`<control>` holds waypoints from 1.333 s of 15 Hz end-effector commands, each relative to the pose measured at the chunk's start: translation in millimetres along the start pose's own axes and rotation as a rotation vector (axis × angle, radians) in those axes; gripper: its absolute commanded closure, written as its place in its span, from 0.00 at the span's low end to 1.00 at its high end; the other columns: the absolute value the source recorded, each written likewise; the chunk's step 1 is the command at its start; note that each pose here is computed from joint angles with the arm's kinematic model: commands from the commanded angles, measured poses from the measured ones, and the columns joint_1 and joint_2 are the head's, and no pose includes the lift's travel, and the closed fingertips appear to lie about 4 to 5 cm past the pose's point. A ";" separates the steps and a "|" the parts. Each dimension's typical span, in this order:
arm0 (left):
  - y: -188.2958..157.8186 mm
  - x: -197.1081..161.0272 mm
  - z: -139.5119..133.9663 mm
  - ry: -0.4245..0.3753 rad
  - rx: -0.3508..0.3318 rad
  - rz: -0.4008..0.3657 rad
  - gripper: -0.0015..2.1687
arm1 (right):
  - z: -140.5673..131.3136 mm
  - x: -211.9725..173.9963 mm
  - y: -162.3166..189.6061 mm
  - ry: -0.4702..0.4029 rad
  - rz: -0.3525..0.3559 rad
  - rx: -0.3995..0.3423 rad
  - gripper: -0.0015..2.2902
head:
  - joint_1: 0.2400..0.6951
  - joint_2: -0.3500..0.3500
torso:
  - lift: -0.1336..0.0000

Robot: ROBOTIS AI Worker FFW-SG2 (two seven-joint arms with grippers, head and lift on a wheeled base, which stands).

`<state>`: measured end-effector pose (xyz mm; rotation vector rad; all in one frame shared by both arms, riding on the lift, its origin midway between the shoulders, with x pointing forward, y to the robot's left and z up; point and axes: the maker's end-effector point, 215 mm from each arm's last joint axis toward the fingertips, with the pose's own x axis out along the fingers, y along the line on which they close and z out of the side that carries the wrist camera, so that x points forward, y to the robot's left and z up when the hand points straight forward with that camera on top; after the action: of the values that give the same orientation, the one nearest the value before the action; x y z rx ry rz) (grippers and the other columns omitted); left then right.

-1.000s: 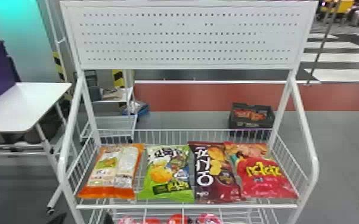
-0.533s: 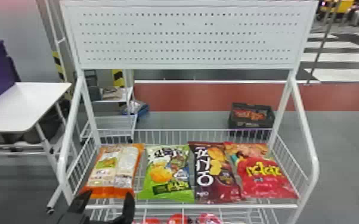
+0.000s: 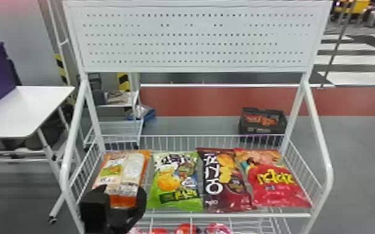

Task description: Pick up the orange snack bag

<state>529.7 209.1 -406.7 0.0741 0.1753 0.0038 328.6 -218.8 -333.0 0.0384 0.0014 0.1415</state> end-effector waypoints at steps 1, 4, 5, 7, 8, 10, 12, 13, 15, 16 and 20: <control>2.5 17.1 -6.6 0.034 0.004 0.006 0.04 | 0.2 0.2 -0.9 0.000 -0.001 0.000 0.06 | 0.57 0.50 | 1.00; 8.2 32.4 -14.0 0.064 0.013 0.021 0.04 | -1.0 0.3 -1.5 0.001 -0.002 0.002 0.06 | 0.57 0.50 | 1.00; 10.5 35.9 -14.5 0.067 0.012 0.025 0.04 | -1.3 0.7 -1.7 0.001 -0.002 0.001 0.06 | 0.57 0.50 | 1.00; 17.9 42.5 -16.6 0.081 0.008 0.036 0.04 | -3.9 1.5 -2.5 0.006 -0.003 0.000 0.06 | 0.57 0.50 | 1.00; 20.6 43.8 -21.2 0.092 0.007 0.040 0.04 | -5.0 1.7 -3.0 0.007 -0.004 0.000 0.06 | 0.57 0.50 | 1.00; 23.1 45.0 -26.5 0.107 0.002 0.038 0.07 | -4.0 2.7 -3.3 0.005 -0.003 0.000 0.06 | 0.57 0.50 | 1.00; 22.8 45.4 -30.4 0.121 -0.003 0.036 0.19 | -3.9 3.7 -3.2 0.005 -0.002 -0.002 0.06 | 0.57 0.50 | 1.00; 22.2 44.8 -34.3 0.134 0.000 0.036 0.26 | -4.3 4.2 -3.3 0.006 -0.002 -0.002 0.06 | 0.57 0.50 | 1.00; 24.3 42.7 -37.3 0.139 -0.003 0.045 0.46 | -3.8 4.7 -3.3 0.005 -0.001 -0.003 0.06 | 0.57 0.50 | 1.00; 25.9 40.2 -41.1 0.145 -0.003 0.052 0.55 | -3.8 4.7 -3.4 0.005 0.000 -0.003 0.06 | 0.57 0.50 | 1.00; 24.1 33.2 -37.9 0.138 -0.011 0.050 0.62 | -1.8 4.6 -2.9 0.001 0.001 -0.003 0.06 | 0.57 0.50 | 1.00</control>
<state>557.4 237.6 -450.9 0.0705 0.3155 0.0622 333.8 -221.1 -336.1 0.0346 0.0046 0.1424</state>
